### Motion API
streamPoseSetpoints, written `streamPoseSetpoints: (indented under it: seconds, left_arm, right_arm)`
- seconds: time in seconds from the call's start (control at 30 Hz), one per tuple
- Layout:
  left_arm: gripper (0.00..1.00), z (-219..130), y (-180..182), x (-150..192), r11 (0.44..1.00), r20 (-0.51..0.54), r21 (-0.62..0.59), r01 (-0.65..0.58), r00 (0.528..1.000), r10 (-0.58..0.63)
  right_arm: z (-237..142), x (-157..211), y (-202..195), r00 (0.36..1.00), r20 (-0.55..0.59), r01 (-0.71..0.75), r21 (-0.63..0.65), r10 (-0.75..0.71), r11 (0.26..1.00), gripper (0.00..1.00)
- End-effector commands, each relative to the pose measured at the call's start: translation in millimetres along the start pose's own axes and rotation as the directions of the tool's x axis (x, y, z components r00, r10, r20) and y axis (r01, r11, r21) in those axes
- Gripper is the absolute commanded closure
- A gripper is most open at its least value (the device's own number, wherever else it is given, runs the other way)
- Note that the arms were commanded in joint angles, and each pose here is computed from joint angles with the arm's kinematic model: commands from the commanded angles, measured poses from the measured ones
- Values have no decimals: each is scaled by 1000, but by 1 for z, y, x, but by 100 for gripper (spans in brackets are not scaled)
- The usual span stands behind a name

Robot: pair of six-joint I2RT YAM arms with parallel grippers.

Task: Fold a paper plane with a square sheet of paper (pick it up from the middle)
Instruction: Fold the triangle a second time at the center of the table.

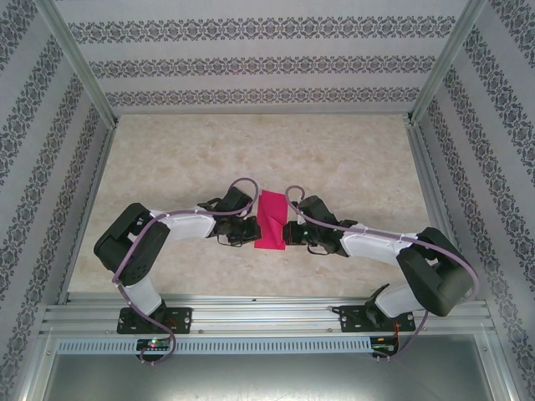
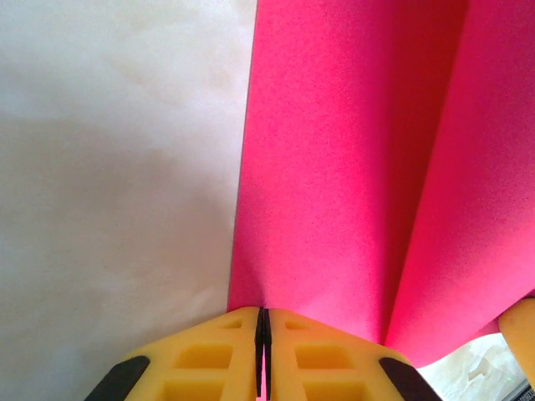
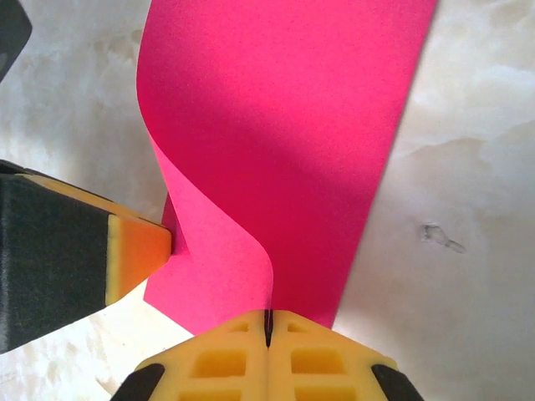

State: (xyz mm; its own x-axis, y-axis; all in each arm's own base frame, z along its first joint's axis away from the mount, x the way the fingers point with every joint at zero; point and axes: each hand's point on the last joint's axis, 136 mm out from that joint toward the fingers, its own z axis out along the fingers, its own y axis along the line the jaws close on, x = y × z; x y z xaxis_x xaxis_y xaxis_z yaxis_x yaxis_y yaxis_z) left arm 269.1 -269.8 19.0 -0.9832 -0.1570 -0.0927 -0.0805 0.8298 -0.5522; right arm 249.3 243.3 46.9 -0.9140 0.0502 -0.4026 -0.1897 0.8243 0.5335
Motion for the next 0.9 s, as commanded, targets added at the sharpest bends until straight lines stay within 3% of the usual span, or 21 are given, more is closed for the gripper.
streamPoseSetpoints:
  seconds: [0.0,0.87]
  left_arm:
    - [87,4,2,3,999,-18,-37,-14,1000,13]
    - [90,7,20,3,989,-31,-140,-43,999,39]
  right_arm:
    - [-3,-9,2,1000,-10,28,9,-28,1000,100]
    - [19,-25,-9,980,-150,147,102,-131,984,100]
